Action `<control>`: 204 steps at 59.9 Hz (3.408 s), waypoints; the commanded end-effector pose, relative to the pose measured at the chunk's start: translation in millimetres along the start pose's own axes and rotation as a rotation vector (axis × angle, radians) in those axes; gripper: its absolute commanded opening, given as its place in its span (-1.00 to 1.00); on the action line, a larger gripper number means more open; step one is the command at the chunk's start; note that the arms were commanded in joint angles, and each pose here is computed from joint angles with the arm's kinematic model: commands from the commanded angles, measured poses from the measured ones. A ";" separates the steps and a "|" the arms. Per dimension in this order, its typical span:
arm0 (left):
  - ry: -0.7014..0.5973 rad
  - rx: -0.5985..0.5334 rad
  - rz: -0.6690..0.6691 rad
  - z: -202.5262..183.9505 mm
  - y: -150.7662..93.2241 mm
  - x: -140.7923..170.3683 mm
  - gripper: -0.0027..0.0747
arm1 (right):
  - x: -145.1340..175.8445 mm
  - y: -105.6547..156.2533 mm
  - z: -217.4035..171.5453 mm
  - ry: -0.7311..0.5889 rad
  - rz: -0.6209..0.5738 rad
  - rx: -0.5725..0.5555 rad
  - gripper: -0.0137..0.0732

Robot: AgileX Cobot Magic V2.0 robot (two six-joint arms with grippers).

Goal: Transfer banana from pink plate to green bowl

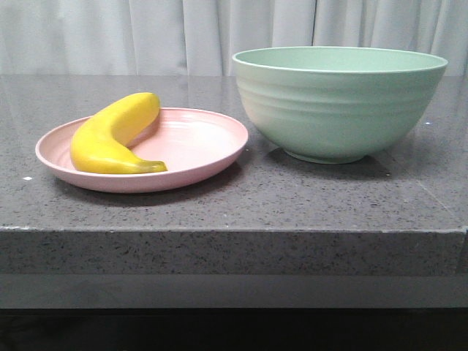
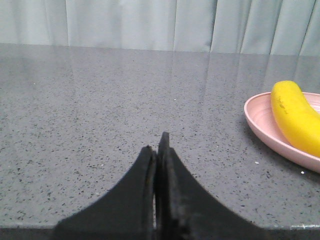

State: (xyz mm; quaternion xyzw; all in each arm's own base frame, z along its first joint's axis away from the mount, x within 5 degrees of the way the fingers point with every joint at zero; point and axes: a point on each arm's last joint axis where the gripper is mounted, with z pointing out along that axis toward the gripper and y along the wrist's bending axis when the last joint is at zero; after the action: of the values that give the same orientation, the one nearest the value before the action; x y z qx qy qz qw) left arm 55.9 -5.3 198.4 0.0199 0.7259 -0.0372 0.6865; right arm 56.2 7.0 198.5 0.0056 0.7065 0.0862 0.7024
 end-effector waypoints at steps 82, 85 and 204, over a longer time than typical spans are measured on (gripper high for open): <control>-0.193 -0.019 -0.017 -4.1 1.7 -20.9 -0.98 | -17.7 0.0 -3.6 -0.147 -0.012 0.011 -0.89; -0.232 -0.017 -0.018 -7.9 1.1 -35.6 -0.98 | -28.2 2.1 -5.9 -0.148 -0.019 0.004 -0.89; 0.889 0.431 0.054 216.1 -135.5 -115.7 0.60 | -147.4 20.5 34.5 0.016 -0.031 -0.017 0.52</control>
State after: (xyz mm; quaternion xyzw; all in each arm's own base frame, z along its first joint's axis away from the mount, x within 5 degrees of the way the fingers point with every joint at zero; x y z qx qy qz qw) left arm 260.0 -148.3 290.5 0.2041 0.9344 -0.1392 0.2566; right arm 89.4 14.0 330.7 -0.0139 0.7412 0.0913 0.6649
